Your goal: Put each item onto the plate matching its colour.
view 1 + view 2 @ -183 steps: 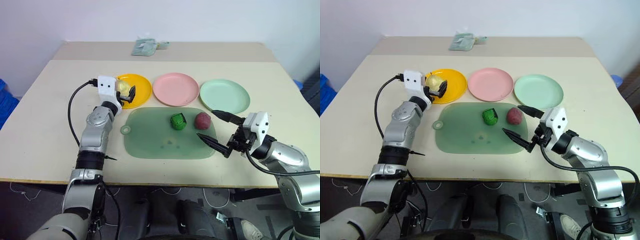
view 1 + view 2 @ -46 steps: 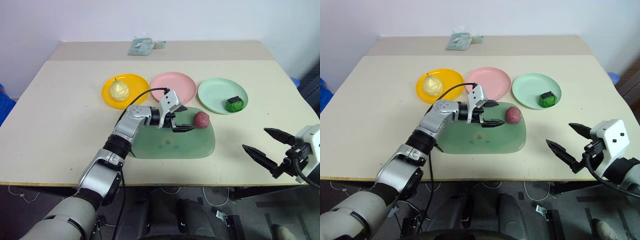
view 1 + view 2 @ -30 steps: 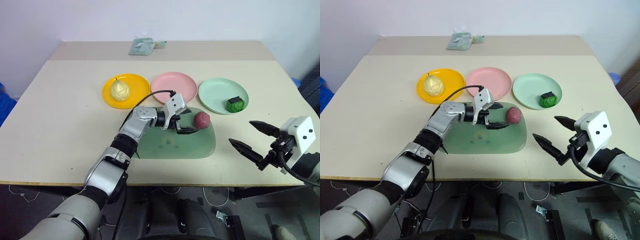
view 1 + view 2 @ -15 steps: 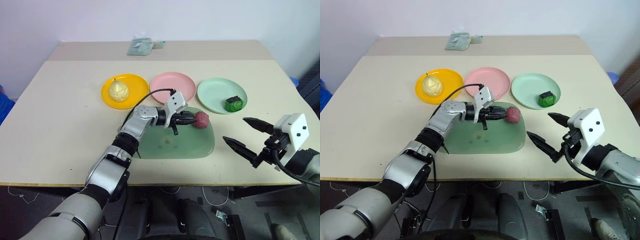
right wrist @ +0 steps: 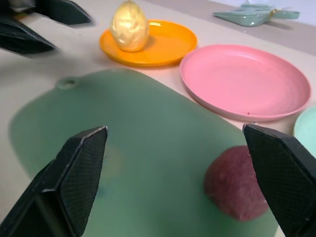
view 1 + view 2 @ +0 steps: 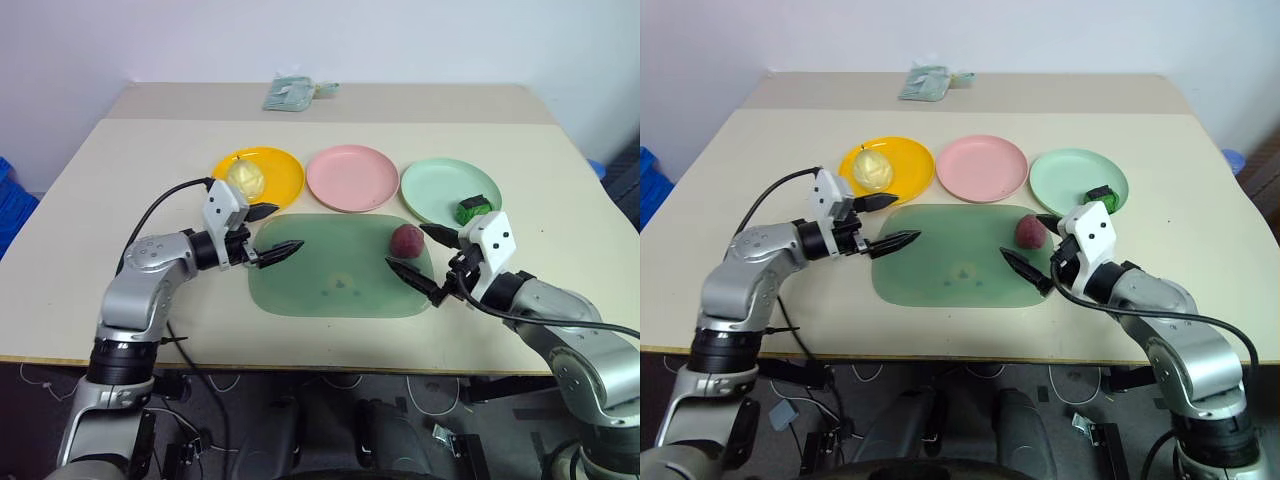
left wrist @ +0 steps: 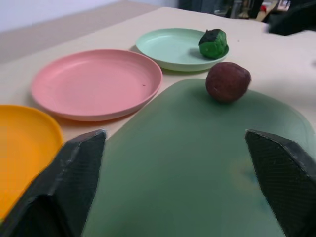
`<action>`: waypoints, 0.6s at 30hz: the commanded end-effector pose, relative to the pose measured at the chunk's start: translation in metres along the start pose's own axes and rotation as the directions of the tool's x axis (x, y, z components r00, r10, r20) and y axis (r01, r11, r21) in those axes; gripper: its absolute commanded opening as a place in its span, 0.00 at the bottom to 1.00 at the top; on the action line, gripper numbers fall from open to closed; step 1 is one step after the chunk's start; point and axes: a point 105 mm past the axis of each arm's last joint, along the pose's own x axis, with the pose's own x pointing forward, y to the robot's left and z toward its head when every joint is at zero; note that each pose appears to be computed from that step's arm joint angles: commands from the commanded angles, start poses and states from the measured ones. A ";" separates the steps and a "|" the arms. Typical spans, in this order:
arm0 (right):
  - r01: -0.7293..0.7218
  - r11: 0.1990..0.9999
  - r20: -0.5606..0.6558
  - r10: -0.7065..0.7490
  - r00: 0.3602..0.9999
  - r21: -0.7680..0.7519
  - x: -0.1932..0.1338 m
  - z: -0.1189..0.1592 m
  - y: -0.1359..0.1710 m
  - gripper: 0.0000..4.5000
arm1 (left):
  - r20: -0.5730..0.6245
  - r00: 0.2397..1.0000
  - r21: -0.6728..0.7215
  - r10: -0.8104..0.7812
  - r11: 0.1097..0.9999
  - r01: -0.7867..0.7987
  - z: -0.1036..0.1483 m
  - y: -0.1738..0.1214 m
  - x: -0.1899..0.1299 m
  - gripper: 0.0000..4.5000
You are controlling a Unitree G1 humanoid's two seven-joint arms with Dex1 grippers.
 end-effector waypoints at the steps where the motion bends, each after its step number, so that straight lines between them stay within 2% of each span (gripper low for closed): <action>1: 0.030 0.998 -0.010 -0.031 0.999 -0.055 0.010 -0.007 -0.013 1.00 | 0.045 0.999 0.015 0.000 1.000 -0.001 0.014 -0.010 -0.011 1.00; 9: 0.050 0.997 -0.043 -0.053 0.998 -0.065 0.027 -0.026 -0.031 1.00 | 0.059 0.998 0.002 -0.026 1.000 0.026 0.015 -0.028 -0.024 1.00; 16: 0.070 0.996 -0.080 -0.075 0.994 -0.060 0.033 -0.038 -0.042 1.00 | 0.039 0.999 0.011 -0.010 1.000 0.010 0.009 -0.028 -0.032 1.00; 18: 0.081 0.995 -0.082 -0.085 0.993 -0.053 0.034 -0.040 -0.044 0.88 | 0.038 0.999 0.013 -0.007 1.000 0.007 0.008 -0.028 -0.031 1.00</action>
